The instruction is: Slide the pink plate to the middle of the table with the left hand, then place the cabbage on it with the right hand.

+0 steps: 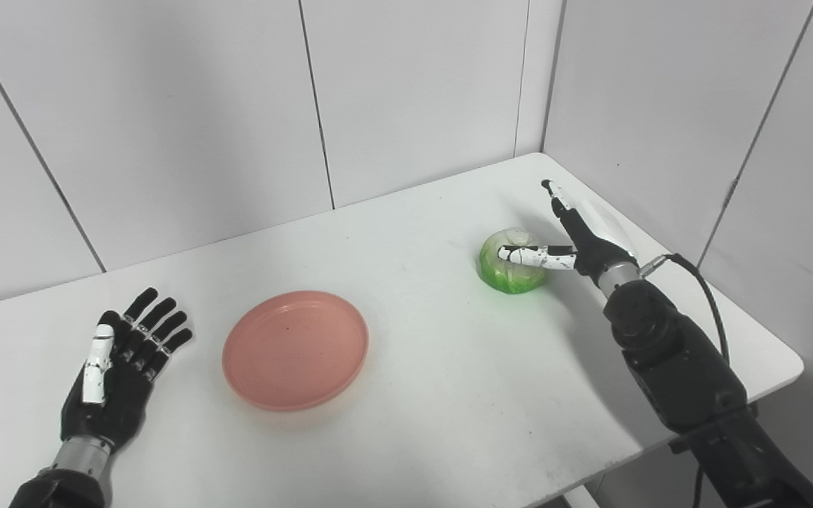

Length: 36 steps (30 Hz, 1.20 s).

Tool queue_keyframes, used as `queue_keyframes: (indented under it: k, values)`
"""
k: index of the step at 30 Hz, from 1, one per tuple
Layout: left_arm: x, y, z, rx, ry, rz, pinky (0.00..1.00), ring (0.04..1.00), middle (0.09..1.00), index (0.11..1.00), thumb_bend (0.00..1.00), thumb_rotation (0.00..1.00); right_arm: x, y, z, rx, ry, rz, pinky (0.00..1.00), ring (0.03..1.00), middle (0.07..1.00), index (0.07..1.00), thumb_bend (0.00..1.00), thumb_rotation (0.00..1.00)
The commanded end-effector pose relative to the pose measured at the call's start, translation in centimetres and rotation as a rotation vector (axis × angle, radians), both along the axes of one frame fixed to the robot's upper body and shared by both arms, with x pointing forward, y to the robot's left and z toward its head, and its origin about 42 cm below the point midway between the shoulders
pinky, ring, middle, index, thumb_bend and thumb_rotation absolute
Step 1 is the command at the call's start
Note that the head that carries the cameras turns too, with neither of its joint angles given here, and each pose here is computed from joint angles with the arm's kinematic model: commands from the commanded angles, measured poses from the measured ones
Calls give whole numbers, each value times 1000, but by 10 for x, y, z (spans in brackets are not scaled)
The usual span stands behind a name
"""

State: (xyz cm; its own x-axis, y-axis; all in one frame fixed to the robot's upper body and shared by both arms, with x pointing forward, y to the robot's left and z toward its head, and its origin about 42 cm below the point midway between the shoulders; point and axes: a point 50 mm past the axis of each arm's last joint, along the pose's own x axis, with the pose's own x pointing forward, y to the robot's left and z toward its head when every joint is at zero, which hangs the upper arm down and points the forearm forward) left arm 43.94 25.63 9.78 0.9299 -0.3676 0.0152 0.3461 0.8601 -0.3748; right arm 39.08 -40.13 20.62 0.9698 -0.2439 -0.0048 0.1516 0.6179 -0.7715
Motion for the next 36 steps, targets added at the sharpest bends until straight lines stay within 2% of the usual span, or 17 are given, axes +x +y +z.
queue_keyframes:
  k: [1,11,26,36]
  values:
    - [-49,23,-62,14,190,34,791,821,826,830,565,792,10,-4,31,-34,-92,42,910,1000,1000,1000,1000,606]
    - [-51,24,-59,21,185,30,791,821,830,836,573,794,12,1,32,-34,-35,86,911,1000,1000,1000,1000,613]
    - [-52,22,-50,22,172,22,805,841,853,855,559,797,20,8,33,-55,61,147,923,1000,1000,1000,1000,571]
    - [-53,20,-47,24,169,20,813,846,858,858,563,805,29,4,26,-58,90,131,925,1000,1000,1000,1000,538]
